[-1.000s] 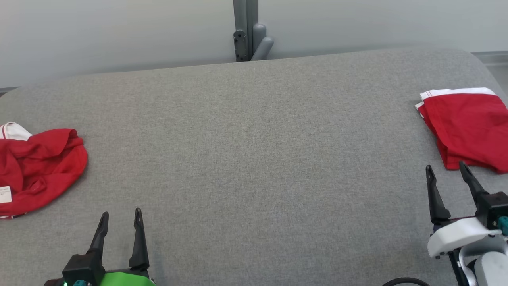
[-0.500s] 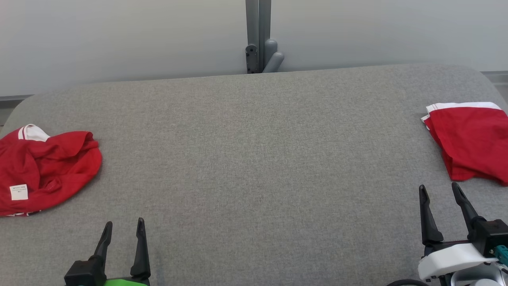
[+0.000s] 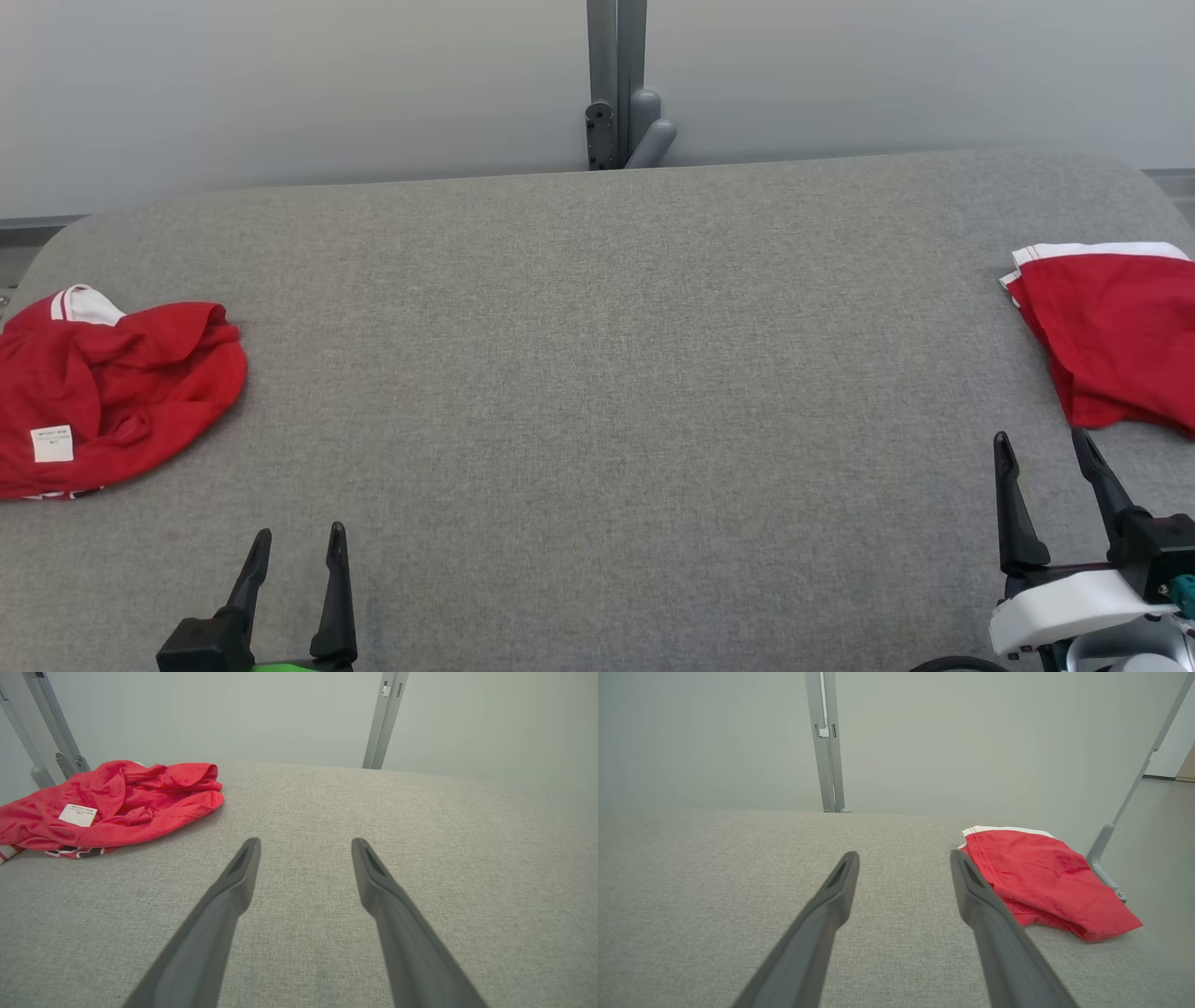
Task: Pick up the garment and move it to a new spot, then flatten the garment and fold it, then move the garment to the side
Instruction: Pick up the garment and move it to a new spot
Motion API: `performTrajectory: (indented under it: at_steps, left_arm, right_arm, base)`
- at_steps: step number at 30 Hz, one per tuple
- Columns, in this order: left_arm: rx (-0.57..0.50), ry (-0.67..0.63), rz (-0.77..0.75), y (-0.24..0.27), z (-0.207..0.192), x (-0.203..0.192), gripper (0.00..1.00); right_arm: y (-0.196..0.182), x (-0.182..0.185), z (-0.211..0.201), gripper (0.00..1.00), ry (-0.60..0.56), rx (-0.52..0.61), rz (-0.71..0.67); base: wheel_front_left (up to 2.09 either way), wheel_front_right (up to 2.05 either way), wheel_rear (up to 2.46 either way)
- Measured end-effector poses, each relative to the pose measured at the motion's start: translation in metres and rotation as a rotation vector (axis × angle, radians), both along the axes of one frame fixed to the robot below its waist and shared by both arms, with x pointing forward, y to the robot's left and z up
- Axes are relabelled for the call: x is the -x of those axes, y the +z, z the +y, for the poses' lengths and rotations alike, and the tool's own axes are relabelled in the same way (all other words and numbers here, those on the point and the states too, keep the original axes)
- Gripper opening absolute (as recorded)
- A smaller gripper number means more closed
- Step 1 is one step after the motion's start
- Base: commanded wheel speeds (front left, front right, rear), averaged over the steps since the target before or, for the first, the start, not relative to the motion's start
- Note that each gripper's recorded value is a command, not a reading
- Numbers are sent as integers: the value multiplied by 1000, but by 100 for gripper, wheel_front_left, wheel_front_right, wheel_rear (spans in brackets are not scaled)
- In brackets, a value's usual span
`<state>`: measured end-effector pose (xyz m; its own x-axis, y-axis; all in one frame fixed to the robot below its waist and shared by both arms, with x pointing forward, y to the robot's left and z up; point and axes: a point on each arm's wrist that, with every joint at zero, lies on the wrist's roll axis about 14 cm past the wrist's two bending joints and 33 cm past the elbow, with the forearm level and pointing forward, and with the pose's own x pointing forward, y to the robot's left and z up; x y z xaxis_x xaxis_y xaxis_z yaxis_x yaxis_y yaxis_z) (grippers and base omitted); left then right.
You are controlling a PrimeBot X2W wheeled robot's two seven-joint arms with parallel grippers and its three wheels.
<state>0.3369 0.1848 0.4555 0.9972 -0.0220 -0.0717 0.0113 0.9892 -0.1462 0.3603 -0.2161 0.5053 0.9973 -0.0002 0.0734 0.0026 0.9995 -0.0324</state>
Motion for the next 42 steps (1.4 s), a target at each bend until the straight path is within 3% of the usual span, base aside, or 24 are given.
performTrajectory:
  at_steps: [8,15,26,36,42]
  left_arm:
    - [-3,32,-5,2,10,5,100]
    - [-2,140,-31,11,39,19,100]
    - [-15,434,-6,5,110,97,100]
    - [-10,597,-41,13,140,147,100]
    - [21,601,-45,14,140,138,100]
  right_arm:
    - [-2,-8,12,100,40,7,5]
    - [-2,-25,50,100,157,12,5]
    - [1,-46,149,100,443,8,-7]
    - [4,-45,210,100,613,8,-13]
    - [-2,-53,201,100,596,19,0]
  base:
    - [0,0,0]
    - [0,0,0]
    - [0,0,0]
    - [0,0,0]
    - [0,0,0]
